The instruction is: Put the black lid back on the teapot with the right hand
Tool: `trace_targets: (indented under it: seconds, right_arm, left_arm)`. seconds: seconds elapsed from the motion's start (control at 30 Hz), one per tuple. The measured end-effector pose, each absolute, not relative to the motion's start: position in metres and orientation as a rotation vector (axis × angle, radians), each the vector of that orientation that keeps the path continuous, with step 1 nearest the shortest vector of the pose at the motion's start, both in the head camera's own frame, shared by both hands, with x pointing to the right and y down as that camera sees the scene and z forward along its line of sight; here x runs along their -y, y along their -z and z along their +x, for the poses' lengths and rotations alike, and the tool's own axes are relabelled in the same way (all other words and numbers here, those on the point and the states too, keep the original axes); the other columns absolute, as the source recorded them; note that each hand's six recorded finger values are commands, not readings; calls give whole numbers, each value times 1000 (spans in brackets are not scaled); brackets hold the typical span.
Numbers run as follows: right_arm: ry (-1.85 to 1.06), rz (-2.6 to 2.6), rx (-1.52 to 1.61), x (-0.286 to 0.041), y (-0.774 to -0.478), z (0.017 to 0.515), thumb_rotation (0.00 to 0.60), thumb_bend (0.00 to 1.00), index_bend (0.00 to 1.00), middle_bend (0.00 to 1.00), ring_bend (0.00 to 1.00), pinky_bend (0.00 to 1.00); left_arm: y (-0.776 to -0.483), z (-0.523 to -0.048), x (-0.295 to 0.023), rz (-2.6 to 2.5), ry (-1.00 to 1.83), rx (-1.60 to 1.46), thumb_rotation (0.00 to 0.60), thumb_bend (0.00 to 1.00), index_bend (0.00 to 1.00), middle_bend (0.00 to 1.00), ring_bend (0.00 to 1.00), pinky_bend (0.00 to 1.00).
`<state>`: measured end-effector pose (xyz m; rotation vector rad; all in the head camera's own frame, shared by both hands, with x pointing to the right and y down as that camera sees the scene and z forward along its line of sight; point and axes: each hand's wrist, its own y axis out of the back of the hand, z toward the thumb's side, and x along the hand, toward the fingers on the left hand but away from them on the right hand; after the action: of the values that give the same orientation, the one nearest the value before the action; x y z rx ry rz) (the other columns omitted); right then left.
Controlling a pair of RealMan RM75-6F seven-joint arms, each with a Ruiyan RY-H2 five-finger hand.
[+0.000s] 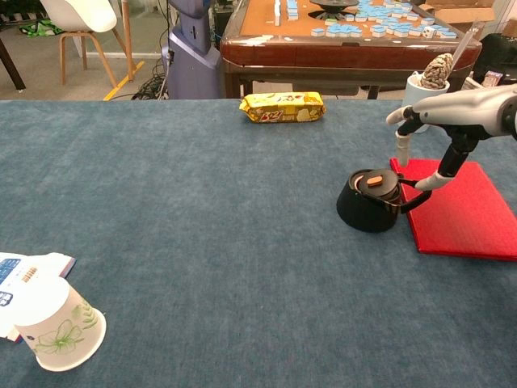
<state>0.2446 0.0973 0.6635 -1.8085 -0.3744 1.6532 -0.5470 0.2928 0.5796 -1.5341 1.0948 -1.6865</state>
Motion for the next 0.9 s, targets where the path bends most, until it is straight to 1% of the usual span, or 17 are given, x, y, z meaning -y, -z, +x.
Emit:
trace_targets:
  seconds: [0.13, 0.9]
  right_arm:
    - [-1668, -1806, 348, -99, -667, 247, 600, 198, 410, 0, 0, 0]
    - [-1676, -1813, 321, -98, -677, 239, 600, 147, 410, 0, 0, 0]
  left_arm:
    - [-579, -545, -293, -1530, 1690, -1092, 600, 384, 0, 0, 0, 0]
    - [-577, -552, -298, -1511, 1713, -1110, 600, 384, 0, 0, 0, 0]
